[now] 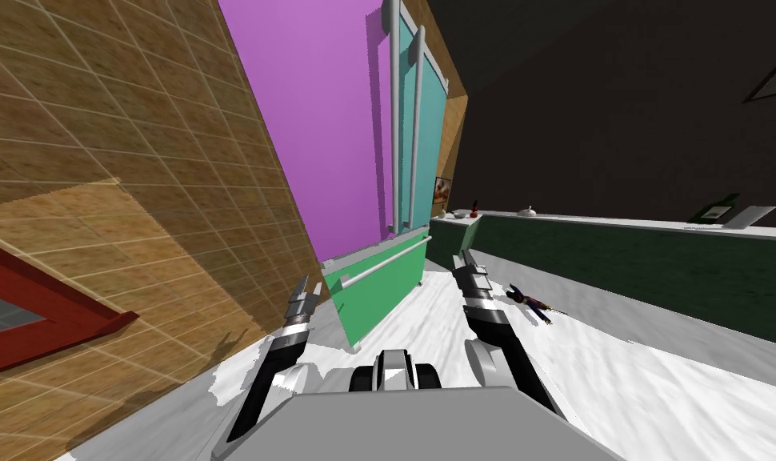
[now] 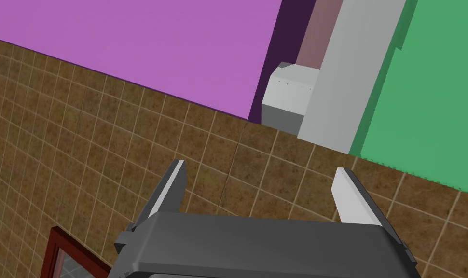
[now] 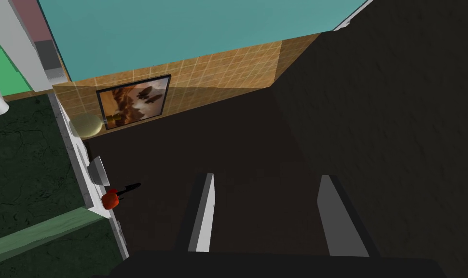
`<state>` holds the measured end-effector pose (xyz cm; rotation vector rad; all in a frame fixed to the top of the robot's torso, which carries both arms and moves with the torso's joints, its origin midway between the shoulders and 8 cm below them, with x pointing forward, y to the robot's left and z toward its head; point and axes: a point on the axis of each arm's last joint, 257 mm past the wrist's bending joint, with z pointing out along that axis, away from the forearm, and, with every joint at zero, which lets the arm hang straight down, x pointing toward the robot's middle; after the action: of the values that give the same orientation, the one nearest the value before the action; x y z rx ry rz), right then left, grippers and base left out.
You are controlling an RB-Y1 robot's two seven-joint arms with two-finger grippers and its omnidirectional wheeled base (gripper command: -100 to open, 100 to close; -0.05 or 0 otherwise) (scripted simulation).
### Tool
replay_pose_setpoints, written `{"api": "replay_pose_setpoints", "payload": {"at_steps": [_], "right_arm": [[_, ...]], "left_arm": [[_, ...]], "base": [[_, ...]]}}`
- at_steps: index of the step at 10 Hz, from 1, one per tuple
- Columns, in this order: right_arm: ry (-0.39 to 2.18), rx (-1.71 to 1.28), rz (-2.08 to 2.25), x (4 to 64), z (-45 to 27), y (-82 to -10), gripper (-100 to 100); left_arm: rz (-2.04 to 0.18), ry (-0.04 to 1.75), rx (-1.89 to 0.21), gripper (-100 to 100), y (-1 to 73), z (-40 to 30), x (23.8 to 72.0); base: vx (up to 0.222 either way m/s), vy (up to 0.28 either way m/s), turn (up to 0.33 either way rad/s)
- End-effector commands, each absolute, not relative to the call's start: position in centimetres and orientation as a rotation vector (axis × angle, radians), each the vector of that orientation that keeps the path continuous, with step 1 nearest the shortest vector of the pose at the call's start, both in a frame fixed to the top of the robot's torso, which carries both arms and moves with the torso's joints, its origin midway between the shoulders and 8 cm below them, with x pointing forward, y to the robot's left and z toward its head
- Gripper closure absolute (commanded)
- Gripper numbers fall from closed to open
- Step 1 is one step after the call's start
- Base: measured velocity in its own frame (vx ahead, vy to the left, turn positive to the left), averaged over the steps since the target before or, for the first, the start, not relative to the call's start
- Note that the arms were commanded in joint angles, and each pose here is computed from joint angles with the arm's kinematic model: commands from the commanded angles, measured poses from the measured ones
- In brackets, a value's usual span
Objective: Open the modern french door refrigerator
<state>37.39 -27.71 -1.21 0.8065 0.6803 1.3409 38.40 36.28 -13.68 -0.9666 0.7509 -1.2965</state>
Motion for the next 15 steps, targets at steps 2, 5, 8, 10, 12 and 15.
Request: {"api": "replay_pose_setpoints", "payload": {"at_steps": [2,5,8,10,12,15], "right_arm": [[0.680,0.806,1.341,37.4,-1.2,-27.7,0],[0.680,0.806,1.341,37.4,-1.2,-27.7,0],[0.680,0.807,1.341,37.4,-1.2,-27.7,0],[0.680,0.806,1.341,37.4,-1.2,-27.7,0],[0.680,0.806,1.341,37.4,-1.2,-27.7,0],[0.680,0.806,1.341,37.4,-1.2,-27.7,0]], "left_arm": [[-1.268,0.769,-1.003,-100,37.7,-15.8,38.7],[-1.244,0.773,-1.043,-100,39.0,-17.6,38.7],[-1.215,0.745,-1.128,-100,40.6,-20.7,38.4],[-1.205,0.715,-1.184,-100,40.9,-22.4,38.1],[-1.201,0.672,-1.247,-100,40.8,-24.2,37.8],[-1.207,0.593,-1.342,-100,39.7,-26.5,37.4]], "base": [[0.062,-0.076,0.045],[0.070,-0.077,0.050],[0.093,-0.130,0.076],[0.082,-0.095,0.057],[0.056,-0.077,0.044],[0.044,-0.064,0.033]]}}
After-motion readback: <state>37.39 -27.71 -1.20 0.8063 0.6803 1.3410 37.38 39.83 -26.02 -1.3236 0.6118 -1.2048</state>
